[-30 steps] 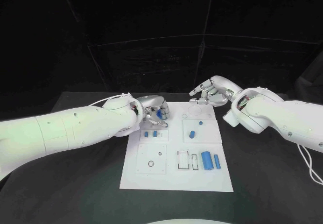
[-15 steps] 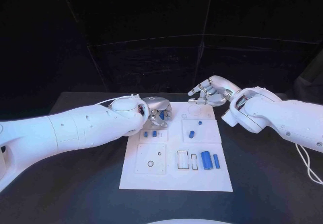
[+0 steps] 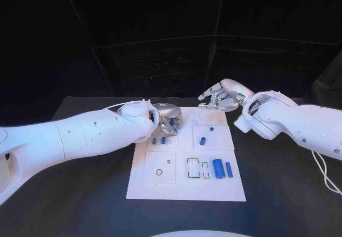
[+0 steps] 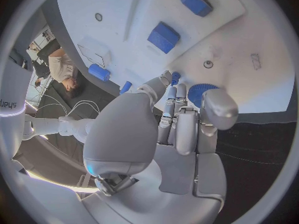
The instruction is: Assemble the parts on the task board
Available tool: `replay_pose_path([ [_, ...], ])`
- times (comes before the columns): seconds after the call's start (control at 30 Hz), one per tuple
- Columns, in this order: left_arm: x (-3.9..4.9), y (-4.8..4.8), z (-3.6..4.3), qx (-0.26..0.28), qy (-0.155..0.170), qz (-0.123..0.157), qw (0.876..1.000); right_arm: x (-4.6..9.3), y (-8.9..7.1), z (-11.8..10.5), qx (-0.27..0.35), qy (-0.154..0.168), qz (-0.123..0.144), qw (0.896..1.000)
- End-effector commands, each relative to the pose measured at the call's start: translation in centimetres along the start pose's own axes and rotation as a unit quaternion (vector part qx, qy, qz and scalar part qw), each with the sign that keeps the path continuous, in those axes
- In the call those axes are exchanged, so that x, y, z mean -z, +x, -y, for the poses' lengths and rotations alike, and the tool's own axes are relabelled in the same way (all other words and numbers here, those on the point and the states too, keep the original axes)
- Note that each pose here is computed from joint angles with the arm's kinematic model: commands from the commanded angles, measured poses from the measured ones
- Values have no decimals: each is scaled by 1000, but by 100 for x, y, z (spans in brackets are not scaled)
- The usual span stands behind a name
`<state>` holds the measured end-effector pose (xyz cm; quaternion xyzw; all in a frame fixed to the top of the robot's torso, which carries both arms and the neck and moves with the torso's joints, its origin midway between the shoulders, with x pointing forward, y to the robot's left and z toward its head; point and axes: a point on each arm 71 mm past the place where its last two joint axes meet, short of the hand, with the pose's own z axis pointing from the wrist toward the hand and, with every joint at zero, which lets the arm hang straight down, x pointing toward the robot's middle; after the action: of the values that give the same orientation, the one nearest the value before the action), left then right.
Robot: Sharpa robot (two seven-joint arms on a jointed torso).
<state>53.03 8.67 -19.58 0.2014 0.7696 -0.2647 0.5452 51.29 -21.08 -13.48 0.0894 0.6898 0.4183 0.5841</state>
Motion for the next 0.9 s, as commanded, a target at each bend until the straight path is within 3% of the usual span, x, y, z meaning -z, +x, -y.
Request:
replay_pose_path([
  [0.03, -4, 19, -15, -8, -10, -18, 1000, -4, -3, -19, 1, -6, -1, 1000],
  [0.57, -25, 52, -32, -9, -16, -34, 999, -13, 6, -27, 0, -8, -2, 1000],
  [0.9, -32, 45, -10, -8, -5, -24, 1000, -14, 10, -32, 0, -8, -3, 1000],
])
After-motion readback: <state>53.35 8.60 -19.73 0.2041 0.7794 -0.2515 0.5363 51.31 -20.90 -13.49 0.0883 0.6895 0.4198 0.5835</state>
